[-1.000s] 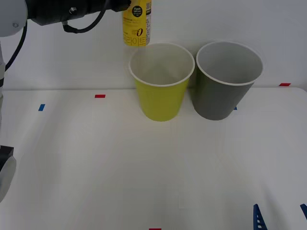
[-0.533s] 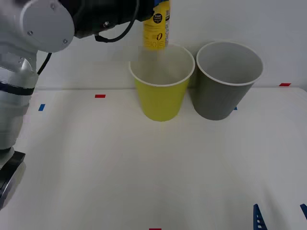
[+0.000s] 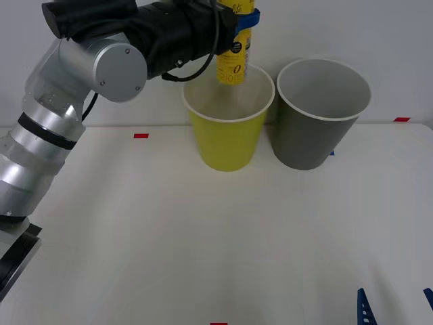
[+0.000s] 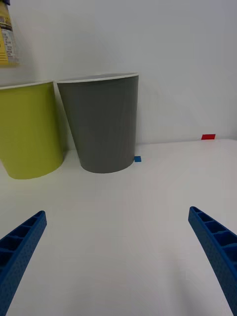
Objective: Put cans in the gray bin and PET bottles in the light green bin.
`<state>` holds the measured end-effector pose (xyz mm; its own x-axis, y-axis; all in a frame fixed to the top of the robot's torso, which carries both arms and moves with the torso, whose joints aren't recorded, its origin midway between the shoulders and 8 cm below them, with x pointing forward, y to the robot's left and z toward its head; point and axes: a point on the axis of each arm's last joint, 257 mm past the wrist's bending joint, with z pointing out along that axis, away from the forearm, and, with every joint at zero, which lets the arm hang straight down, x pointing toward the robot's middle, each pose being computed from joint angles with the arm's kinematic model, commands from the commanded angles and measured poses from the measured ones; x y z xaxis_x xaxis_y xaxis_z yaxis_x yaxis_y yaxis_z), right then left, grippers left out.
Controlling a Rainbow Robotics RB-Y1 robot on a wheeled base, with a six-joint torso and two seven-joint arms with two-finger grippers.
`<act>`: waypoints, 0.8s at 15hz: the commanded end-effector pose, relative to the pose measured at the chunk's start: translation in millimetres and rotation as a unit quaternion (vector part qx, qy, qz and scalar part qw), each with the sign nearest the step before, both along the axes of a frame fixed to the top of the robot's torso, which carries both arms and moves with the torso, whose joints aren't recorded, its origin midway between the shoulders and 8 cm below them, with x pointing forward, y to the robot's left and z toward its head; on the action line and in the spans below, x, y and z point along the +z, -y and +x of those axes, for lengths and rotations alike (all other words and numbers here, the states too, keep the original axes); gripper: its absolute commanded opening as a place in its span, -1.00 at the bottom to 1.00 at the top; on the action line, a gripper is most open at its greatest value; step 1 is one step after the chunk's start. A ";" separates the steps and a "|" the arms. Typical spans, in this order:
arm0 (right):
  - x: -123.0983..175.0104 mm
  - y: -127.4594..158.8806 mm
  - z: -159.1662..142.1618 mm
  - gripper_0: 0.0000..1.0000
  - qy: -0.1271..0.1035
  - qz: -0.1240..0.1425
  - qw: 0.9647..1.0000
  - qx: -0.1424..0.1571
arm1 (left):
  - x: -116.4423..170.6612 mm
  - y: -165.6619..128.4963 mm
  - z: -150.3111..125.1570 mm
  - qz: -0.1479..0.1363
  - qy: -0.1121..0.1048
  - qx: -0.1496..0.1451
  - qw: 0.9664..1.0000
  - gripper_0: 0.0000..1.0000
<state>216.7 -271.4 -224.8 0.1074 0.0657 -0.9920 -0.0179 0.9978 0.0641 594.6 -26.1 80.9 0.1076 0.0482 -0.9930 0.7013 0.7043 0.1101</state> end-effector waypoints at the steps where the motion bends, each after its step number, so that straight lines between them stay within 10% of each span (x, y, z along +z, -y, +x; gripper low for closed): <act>1: 0.0 0.0 0.0 1.00 0.000 0.000 1.000 0.000 | 2.6 -3.3 3.8 0.005 0.015 0.008 1.000 -1.00; 10: 0.0 0.0 0.0 1.00 0.000 0.000 1.000 0.000 | 8.0 -4.4 4.6 -0.005 0.020 0.010 1.000 -0.91; 12: 0.0 0.0 0.0 1.00 0.000 0.000 1.000 0.000 | 12.0 -4.3 3.6 -0.017 0.018 0.007 1.000 1.00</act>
